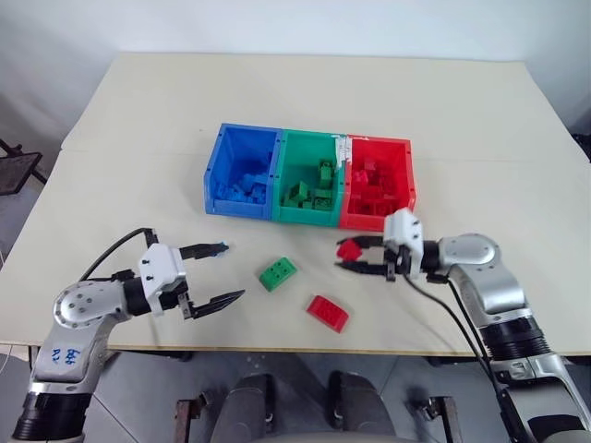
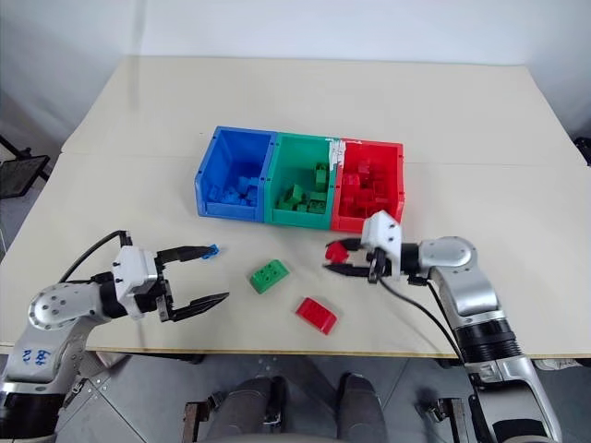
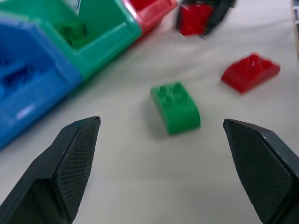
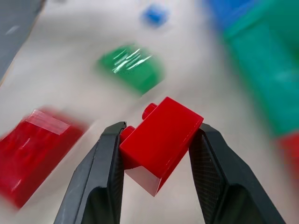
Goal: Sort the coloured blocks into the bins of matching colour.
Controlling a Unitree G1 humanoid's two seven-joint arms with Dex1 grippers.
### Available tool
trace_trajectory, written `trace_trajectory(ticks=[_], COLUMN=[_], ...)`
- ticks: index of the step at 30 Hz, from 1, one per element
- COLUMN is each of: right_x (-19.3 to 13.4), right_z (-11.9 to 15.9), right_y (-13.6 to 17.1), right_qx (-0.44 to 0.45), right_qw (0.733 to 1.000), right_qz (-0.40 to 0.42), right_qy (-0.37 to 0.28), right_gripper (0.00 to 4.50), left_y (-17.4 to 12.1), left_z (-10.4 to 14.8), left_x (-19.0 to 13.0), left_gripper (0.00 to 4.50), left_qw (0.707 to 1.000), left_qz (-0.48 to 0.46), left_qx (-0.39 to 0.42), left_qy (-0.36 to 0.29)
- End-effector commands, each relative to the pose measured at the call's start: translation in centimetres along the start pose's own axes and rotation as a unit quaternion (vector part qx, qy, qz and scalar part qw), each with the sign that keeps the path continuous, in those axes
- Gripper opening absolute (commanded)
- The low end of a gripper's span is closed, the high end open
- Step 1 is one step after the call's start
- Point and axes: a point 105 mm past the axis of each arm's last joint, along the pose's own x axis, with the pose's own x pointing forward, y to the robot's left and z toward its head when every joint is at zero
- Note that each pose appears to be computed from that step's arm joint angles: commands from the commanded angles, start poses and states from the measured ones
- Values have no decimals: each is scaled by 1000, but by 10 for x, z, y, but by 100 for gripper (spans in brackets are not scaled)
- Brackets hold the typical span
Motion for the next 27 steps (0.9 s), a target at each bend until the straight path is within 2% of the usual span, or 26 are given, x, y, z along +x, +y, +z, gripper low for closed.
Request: trace_trajectory(ticks=[1,4,9,14,17,18,21,27], right_x=[-12,-27,-28,-22,-24,-25,-39,-70], right_z=[36,47,44,49,50,52,53,27], right_y=[-32,-74,-104,-108,-103,-99,-70,-6], right_qx=[15,16,2,-9,-14,-17,-39,-16], right_qw=[994,980,968,969,971,973,983,995], right_qz=[-87,-189,-248,-244,-233,-224,-166,-80], right_qy=[-60,-60,-31,-42,-48,-55,-74,-48], right_gripper=[158,158,158,332,430,447,447,447], left_y=[4,9,12,9,9,8,9,10], left_z=[19,51,60,56,52,51,43,14], left_x=[19,48,59,56,52,50,40,16], left_gripper=[450,450,450,450,450,450,450,450], left_qw=[999,996,996,996,997,997,998,999], left_qz=[-10,-20,-23,-23,-20,-19,-17,-17], left_qx=[18,13,-11,-16,-17,-17,-15,1], left_qy=[-42,-87,-91,-80,-74,-71,-65,-36])
